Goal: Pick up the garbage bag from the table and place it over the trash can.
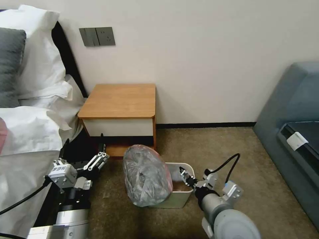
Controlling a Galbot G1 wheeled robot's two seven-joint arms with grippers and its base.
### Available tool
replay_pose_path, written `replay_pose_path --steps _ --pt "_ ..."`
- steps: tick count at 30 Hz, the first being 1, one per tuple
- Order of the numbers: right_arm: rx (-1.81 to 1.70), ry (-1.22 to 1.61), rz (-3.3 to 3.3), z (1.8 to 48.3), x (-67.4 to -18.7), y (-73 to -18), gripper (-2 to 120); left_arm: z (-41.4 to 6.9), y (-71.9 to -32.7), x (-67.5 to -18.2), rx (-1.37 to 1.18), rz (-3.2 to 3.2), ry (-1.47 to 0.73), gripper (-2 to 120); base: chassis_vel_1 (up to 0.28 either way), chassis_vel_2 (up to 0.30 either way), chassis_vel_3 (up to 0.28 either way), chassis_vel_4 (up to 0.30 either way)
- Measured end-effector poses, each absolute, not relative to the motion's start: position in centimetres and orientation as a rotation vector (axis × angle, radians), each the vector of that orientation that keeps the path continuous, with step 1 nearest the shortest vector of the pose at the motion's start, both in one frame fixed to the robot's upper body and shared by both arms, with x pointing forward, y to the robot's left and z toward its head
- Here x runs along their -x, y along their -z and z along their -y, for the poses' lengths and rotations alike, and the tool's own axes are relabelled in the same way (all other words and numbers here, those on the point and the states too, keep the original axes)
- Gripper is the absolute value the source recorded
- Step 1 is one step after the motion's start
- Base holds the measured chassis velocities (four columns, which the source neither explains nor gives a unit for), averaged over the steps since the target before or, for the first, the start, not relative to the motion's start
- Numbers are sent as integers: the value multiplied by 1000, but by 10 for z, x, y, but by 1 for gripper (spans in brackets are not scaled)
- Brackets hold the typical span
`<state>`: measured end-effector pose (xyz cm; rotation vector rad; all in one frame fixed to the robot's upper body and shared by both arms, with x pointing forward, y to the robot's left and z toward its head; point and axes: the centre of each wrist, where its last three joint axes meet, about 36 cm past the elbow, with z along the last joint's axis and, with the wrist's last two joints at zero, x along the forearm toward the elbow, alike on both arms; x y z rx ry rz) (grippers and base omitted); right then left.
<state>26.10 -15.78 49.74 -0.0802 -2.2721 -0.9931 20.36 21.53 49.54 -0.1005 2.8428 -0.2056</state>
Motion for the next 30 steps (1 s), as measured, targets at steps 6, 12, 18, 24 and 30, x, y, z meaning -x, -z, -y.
replay_pose_path --steps 6,12,18,24,30 --pt "83 999 2388 175 -262 -508 91 -213 -495 -206 61 -2885 213 100 0 0 0 0" --pt "59 869 2718 188 -267 -501 100 -212 -460 -215 0 -2997 120 100 0 0 0 0" --pt "76 838 2805 192 -271 -503 100 -208 -429 -225 -56 -3096 70 99 0 0 0 0" --pt "111 790 2841 194 -271 -498 100 -191 -413 -228 -90 -3218 144 91 0 0 0 0" --pt "135 779 2839 194 -272 -492 100 -181 -399 -232 -140 -3282 149 74 0 0 0 0"
